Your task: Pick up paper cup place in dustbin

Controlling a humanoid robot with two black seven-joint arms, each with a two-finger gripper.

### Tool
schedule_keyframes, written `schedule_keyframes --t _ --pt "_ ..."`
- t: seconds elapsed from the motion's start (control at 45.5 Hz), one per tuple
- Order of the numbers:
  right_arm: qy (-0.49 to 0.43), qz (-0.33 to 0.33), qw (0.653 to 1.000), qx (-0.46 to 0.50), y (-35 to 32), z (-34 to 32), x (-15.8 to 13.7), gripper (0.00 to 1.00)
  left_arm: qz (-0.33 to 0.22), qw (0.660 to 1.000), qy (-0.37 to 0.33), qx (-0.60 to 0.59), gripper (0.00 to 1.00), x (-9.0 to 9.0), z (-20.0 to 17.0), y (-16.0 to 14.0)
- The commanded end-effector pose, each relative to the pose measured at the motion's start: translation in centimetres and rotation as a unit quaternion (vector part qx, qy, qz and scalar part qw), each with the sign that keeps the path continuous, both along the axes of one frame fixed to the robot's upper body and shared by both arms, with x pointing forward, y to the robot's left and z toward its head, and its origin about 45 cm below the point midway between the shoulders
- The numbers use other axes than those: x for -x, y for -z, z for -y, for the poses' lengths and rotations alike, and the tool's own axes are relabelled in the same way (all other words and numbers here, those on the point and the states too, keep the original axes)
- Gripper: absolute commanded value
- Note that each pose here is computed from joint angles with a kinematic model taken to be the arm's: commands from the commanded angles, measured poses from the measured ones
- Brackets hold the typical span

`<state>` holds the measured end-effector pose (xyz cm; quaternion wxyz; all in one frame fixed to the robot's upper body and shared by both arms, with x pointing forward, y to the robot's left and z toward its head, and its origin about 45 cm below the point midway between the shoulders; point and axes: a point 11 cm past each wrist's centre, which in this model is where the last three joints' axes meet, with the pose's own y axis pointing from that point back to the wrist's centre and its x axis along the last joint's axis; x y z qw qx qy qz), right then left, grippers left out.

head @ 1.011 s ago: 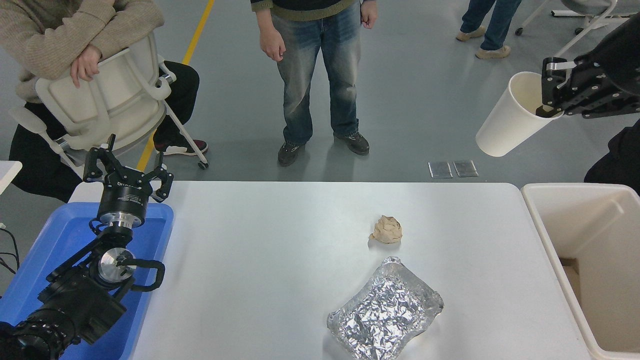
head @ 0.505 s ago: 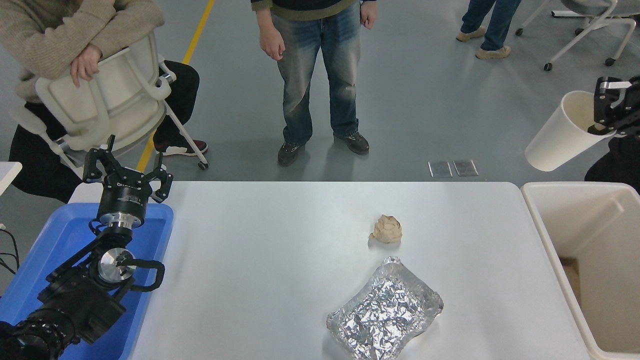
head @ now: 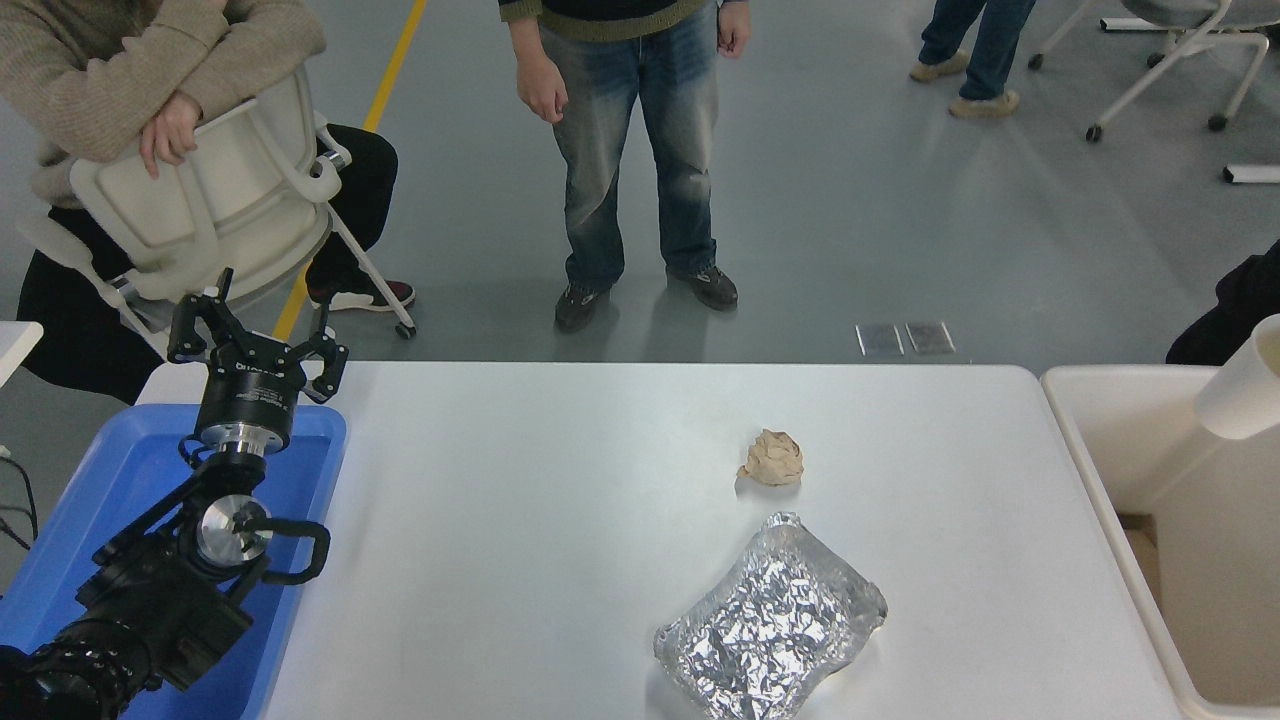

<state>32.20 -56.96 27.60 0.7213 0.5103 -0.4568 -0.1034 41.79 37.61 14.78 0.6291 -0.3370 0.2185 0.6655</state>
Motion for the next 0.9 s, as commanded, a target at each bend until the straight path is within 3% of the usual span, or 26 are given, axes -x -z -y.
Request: schedule_keyframes --t 0.0,0.308,0.879 --pt "0.054 0.018 0.997 0.049 6.2 4.6 2.7 0.00 0.000 1.000 0.000 0.000 0.99 0.0 0.0 0.0" --pt "0.046 0.046 0.995 0.081 12.6 4.1 1.5 0.00 0.000 1.000 0.000 0.000 0.99 0.0 0.0 0.0" --pt "0.039 0.093 0.979 0.178 19.9 2.0 4.6 0.00 0.001 1.000 0.000 0.001 0.99 0.0 0.0 0.0"
